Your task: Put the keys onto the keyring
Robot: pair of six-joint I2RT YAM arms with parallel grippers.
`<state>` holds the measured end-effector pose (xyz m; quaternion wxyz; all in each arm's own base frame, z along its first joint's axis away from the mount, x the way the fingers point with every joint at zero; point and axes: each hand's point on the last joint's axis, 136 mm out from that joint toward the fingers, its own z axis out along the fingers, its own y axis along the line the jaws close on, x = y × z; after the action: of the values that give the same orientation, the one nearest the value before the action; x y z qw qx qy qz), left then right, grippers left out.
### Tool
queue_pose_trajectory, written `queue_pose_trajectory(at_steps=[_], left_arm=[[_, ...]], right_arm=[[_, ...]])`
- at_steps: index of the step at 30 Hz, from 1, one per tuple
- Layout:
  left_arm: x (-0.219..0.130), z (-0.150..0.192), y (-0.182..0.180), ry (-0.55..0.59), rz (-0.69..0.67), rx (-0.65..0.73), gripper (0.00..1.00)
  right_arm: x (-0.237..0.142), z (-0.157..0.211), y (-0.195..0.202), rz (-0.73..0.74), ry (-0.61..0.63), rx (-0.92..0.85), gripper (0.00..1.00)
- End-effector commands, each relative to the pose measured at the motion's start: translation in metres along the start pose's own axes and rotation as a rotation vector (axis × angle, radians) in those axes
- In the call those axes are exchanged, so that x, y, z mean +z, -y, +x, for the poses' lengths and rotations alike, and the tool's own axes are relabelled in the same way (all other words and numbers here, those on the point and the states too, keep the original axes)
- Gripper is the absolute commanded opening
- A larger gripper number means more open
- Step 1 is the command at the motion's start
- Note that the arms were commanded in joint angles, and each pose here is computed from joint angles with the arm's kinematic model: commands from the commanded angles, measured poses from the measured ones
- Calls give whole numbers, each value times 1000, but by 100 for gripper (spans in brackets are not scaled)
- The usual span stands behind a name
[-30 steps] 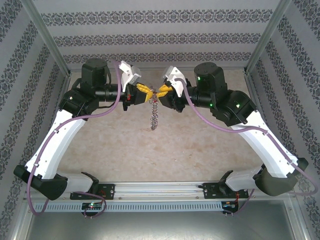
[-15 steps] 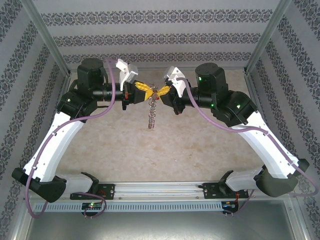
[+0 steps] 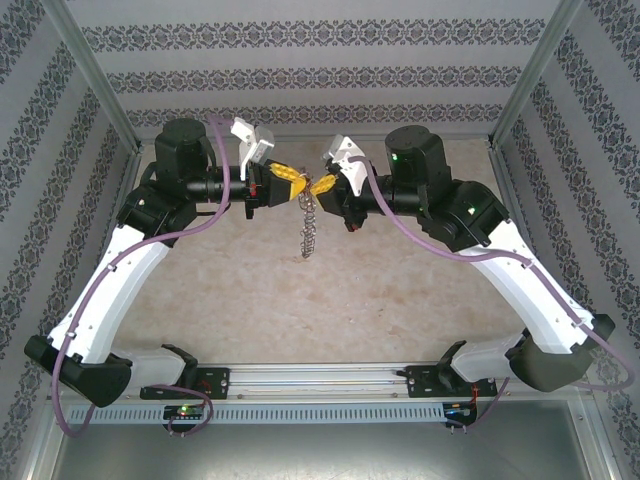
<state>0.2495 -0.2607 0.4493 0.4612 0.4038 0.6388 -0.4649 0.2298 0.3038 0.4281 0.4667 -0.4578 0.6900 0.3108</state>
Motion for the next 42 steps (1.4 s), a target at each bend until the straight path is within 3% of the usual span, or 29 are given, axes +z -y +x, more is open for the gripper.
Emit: queue_pose_trajectory(at_steps=[1,12,27,42], left_arm=[[-9,-26,21,83,57,90,0],[-14,-30,20,113,71,75,0],[-14,-27,25,124,124,61,0],[-15,-27,27,125,134,63,0]], right_arm=[[6,0,-11,-55,-7,-23,0],[-21,-19,-3,15,73,-16,31],[-32,-58,-2,-63,225,65,29],[-14,-44,-12,-183,161,126,29]])
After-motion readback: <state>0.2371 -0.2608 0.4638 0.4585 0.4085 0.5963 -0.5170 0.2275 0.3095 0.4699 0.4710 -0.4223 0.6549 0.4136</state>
